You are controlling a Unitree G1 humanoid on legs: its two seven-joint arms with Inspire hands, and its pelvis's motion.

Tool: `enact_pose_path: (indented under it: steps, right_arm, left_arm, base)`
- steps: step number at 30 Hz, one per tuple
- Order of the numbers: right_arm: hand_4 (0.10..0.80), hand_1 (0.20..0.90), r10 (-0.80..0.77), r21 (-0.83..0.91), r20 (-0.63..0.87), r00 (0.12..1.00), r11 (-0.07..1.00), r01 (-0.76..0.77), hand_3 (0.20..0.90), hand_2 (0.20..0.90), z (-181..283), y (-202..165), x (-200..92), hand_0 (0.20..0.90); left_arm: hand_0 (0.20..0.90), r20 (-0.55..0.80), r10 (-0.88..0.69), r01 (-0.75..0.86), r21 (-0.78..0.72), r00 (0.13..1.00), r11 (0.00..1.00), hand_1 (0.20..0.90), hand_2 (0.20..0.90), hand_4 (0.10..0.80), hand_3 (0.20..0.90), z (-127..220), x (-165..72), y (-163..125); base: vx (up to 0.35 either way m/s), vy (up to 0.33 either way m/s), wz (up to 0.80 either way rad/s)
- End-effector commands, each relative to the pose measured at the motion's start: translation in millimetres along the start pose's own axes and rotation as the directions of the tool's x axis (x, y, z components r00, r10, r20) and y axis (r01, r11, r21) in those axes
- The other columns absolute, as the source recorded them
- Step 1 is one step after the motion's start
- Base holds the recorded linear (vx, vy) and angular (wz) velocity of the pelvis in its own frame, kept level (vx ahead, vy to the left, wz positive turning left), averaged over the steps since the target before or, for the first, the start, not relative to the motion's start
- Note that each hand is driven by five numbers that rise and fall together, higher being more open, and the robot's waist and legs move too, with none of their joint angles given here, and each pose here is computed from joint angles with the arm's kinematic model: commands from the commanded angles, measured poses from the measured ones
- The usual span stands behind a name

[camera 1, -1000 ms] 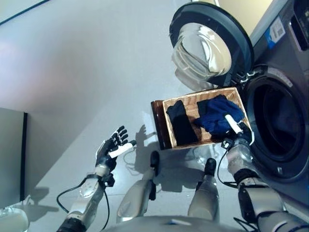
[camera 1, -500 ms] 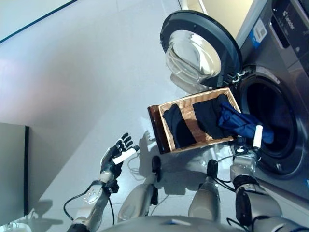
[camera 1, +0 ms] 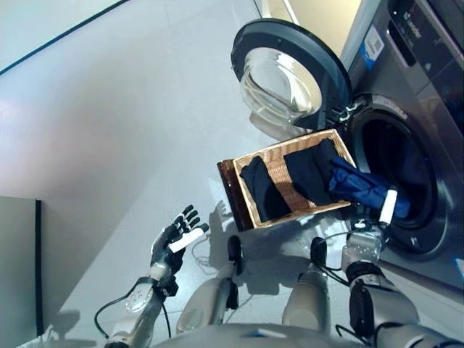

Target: Pick up the clothes and place them into the washing machine

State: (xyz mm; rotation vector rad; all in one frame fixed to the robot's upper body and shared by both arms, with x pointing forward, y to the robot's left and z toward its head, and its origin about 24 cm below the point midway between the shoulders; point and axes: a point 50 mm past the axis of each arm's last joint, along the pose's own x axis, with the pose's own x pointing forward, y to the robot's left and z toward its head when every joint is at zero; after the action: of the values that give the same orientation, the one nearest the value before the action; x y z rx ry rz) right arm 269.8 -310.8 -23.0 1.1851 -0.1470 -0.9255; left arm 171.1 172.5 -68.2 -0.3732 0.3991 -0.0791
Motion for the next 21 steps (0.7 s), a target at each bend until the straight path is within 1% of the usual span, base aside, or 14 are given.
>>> enact_pose_path:
  steps: [1, 6, 13, 17, 19, 20, 21]
  right_arm:
    - [0.3, 0.2, 0.132, -0.016, 0.114, 0.985, 0.991, -0.131, 0.2, 0.2, 19.4, 57.2, 12.3, 0.2]
    - [0.3, 0.2, 0.142, -0.01, 0.142, 0.98, 0.99, -0.142, 0.2, 0.2, 29.6, 80.0, 18.5, 0.2]
    - [0.3, 0.2, 0.167, 0.007, 0.178, 0.97, 0.985, -0.171, 0.2, 0.2, 38.2, 98.3, 20.4, 0.2]
    - [0.3, 0.2, 0.181, -0.041, 0.202, 0.962, 0.983, -0.176, 0.2, 0.2, 49.8, 113.0, 23.7, 0.2]
    - [0.3, 0.2, 0.192, -0.041, 0.213, 0.958, 0.981, -0.187, 0.2, 0.2, 53.1, 120.0, 24.0, 0.2]
    - [0.3, 0.2, 0.21, -0.039, 0.238, 0.948, 0.978, -0.207, 0.2, 0.2, 62.2, 130.9, 24.7, 0.2]
    - [0.3, 0.2, 0.211, -0.039, 0.239, 0.948, 0.977, -0.208, 0.2, 0.2, 62.9, 131.9, 24.8, 0.2]
  left_arm:
    - [0.9, 0.14, -0.047, 0.043, 0.029, 0.989, 0.999, 0.9, 0.9, 0.8, 0.9, 30.1, 7.7, -4.3]
    - [0.9, 0.154, -0.067, 0.06, 0.046, 0.986, 0.997, 0.9, 0.9, 0.8, 0.9, 36.6, 6.7, -4.3]
    - [0.9, 0.164, -0.072, 0.064, 0.055, 0.984, 0.996, 0.9, 0.9, 0.8, 0.9, 39.3, 4.1, -5.2]
    - [0.9, 0.161, -0.069, 0.061, 0.052, 0.985, 0.997, 0.9, 0.9, 0.8, 0.9, 38.0, 1.2, -3.7]
    - [0.9, 0.159, -0.068, 0.061, 0.049, 0.985, 0.997, 0.9, 0.9, 0.8, 0.9, 37.2, 1.0, -4.0]
    - [0.9, 0.153, -0.067, 0.06, 0.05, 0.986, 0.997, 0.9, 0.9, 0.8, 0.9, 35.6, -0.9, -3.3]
    - [0.9, 0.154, -0.068, 0.061, 0.049, 0.986, 0.997, 0.9, 0.9, 0.8, 0.9, 35.7, -0.6, -3.8]
  base:
    - [-0.051, -0.036, 0.02]
    - [-0.014, -0.038, 0.11]
    - [0.027, -0.009, 0.1]
    - [0.058, -0.003, 0.03]
    - [0.0, 0.0, 0.0]
    - [0.0, 0.0, 0.0]
    - [0.0, 0.0, 0.0]
